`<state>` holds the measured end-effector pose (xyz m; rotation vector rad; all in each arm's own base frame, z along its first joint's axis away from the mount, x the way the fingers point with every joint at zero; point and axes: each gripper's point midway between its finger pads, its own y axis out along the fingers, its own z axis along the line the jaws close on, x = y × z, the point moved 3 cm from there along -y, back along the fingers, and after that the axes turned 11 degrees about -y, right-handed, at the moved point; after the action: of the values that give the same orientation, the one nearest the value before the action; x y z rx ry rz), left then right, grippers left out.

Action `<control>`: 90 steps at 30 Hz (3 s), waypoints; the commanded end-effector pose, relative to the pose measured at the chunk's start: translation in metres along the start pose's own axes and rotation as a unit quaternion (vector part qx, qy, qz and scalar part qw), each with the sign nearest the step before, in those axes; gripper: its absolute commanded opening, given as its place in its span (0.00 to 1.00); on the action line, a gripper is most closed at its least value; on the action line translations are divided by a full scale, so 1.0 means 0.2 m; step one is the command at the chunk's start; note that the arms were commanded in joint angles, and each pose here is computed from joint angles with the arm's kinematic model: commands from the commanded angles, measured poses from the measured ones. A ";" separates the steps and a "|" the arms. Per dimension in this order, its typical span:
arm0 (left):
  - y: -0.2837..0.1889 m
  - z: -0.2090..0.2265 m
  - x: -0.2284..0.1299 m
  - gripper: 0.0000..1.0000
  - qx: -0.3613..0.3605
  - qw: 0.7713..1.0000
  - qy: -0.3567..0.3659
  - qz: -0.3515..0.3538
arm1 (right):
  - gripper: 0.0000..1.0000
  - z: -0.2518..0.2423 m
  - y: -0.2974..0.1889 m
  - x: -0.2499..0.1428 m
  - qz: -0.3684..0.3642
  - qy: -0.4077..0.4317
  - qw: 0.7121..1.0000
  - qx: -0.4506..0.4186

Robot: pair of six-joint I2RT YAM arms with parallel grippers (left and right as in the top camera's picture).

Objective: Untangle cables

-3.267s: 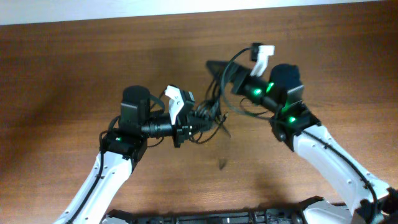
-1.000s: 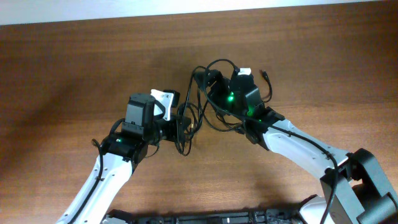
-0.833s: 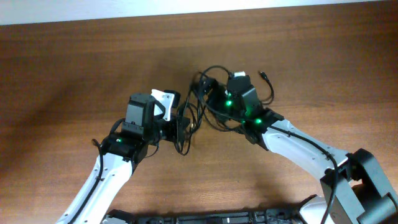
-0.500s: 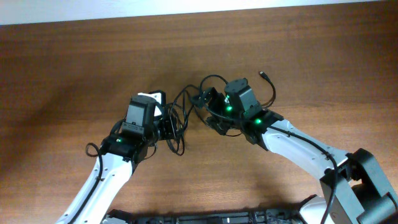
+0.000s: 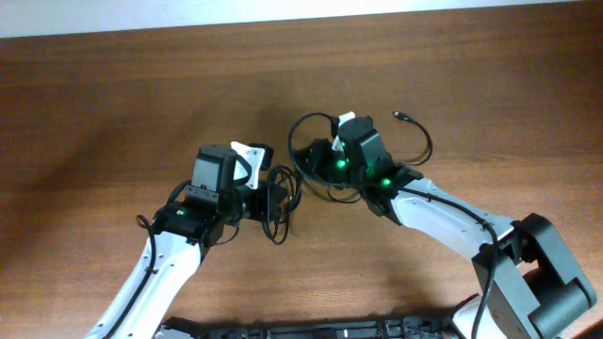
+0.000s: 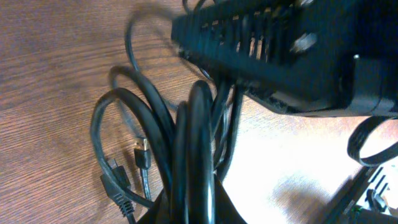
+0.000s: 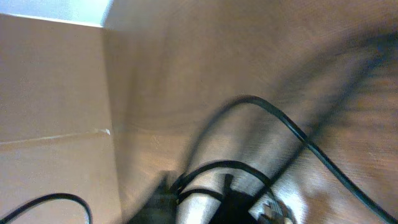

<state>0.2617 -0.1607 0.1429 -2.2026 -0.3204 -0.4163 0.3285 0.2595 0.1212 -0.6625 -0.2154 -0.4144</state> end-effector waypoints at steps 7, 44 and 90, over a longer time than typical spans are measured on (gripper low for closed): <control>-0.16 0.25 0.14 0.13 0.080 0.993 -0.049 -0.072 | 0.04 0.00 -0.35 0.26 -0.075 -0.205 0.976 -0.017; -0.19 -0.11 0.36 0.99 -0.133 0.972 -0.146 -0.126 | 0.04 0.90 -0.58 0.42 -0.057 -0.324 0.929 0.171; 0.69 0.24 0.04 0.99 0.075 0.977 -0.197 -0.041 | 0.86 -2.01 -2.30 0.72 -0.006 0.156 0.780 -0.606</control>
<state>0.3403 -0.2188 0.0474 -2.1984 -0.6564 -0.0608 0.2843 -0.3619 0.1101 -1.8329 0.3985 -0.6129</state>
